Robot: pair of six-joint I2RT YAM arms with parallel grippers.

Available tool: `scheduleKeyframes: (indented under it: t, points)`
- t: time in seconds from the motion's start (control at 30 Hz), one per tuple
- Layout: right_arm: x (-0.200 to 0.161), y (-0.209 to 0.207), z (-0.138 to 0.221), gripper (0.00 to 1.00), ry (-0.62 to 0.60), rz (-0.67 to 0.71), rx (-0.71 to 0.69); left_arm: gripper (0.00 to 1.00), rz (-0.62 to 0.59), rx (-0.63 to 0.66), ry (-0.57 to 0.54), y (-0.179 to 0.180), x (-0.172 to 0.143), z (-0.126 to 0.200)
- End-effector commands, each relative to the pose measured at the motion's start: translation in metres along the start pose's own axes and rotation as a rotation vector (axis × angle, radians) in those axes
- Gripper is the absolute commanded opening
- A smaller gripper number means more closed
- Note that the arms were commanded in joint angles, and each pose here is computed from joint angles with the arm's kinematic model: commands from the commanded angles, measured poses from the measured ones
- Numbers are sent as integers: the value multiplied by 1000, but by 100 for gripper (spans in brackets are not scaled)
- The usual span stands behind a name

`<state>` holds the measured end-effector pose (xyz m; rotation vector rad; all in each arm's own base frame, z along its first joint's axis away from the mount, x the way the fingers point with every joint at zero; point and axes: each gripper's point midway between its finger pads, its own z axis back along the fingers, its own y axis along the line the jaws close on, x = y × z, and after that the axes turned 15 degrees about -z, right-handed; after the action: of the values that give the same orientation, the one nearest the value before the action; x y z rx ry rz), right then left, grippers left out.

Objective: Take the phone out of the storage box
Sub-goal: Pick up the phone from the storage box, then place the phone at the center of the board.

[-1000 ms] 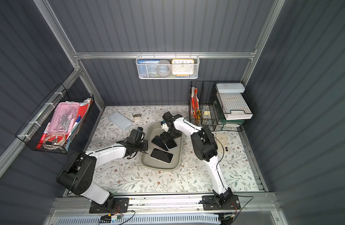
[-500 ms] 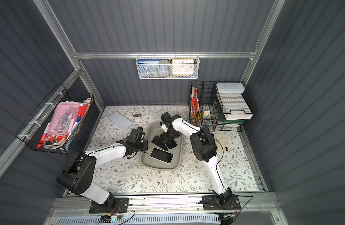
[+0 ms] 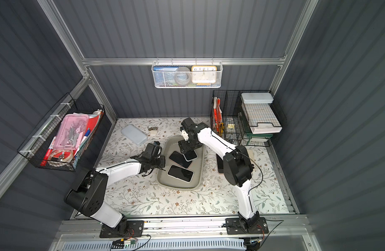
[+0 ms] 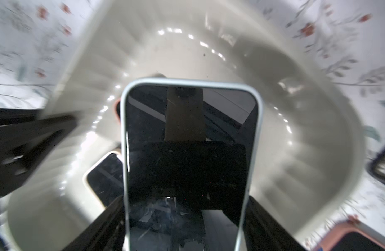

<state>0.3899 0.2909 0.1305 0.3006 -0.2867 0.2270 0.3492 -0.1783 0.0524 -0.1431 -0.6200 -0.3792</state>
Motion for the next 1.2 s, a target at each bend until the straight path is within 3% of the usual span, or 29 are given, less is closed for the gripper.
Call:
scheduleKeyframes:
  t: [0.0,0.5,0.87,1.17]
  points:
    - [-2,-1,32,63,-48,-49,22,0,3,28,-20,7,13,1]
    - [-55,-95,89,63,-64,-257,-148,0,95,77,-91,31,45,3]
    - [-79,-106,58,62,23,-292,-171,0,45,81,-83,38,62,-17]
    - [-94,-111,18,62,72,-327,-238,0,28,118,-77,45,61,-12]
